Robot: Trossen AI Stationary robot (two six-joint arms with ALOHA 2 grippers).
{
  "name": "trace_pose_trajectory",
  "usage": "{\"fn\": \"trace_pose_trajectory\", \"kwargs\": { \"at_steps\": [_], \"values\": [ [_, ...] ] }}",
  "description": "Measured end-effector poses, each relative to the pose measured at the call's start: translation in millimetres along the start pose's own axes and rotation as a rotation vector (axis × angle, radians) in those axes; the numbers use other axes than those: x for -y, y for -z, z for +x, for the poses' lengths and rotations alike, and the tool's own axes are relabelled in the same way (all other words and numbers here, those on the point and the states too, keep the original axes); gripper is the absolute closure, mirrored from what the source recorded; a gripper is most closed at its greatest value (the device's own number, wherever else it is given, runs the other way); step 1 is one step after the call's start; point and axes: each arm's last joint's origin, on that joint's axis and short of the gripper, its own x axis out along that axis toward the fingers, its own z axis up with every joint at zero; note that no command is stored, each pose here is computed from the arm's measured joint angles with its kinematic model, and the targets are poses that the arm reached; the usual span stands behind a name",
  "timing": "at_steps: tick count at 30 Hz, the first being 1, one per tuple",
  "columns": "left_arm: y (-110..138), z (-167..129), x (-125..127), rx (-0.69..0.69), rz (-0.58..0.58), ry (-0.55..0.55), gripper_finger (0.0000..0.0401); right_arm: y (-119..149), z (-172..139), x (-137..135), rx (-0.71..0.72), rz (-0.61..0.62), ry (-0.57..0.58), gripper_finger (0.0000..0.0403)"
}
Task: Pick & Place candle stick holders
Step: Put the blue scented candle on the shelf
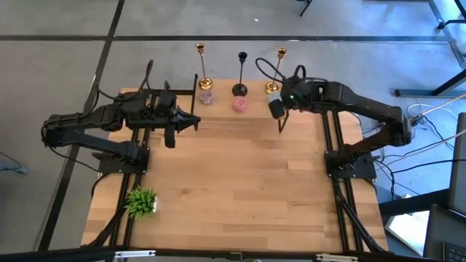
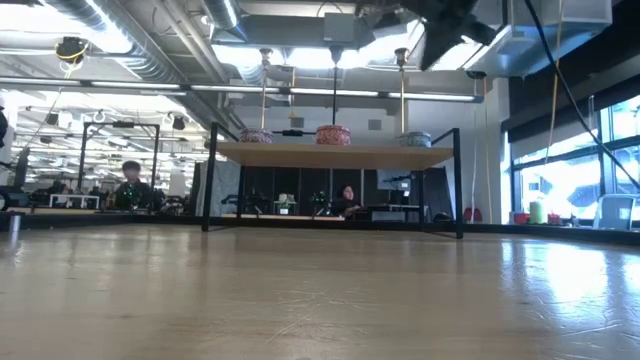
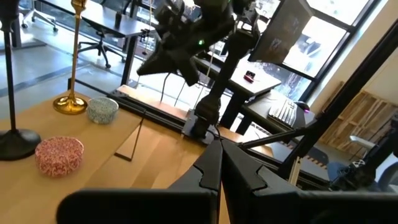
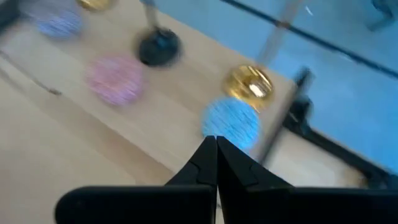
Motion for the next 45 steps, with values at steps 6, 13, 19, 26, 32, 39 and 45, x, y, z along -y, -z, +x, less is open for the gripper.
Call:
{"fn": "trace_pose_trajectory", "kwargs": {
  "at_steps": [6,13,19,26,32,39,45],
  "values": [
    [0,0,0,0.002,-0.001,-0.003,0.0399,7,14,15,-0.020,0.082,0.030,0.0403],
    [-2,2,-6,0.000,-0.069,-0.006,0.0399,11,55,29,-0.078,0.185,-0.169,0.0403],
    [-1,2,-4,-0.011,-0.091,0.013,0.0400,15,55,50,-0.045,0.244,-0.197,0.0403],
    [0,2,-1,-0.006,-0.066,0.001,0.0399,14,38,85,0.029,0.319,-0.174,0.0403],
    [2,6,-1,-0.007,-0.034,-0.027,0.0398,24,60,102,-0.030,0.441,-0.305,0.0403],
    [6,15,-2,-0.035,-0.030,-0.040,0.0400,23,66,110,-0.003,0.507,-0.263,0.0403],
    [9,22,-3,-0.056,-0.020,-0.050,0.0399,21,77,107,-0.005,0.436,-0.240,0.0403]
  ]
}}
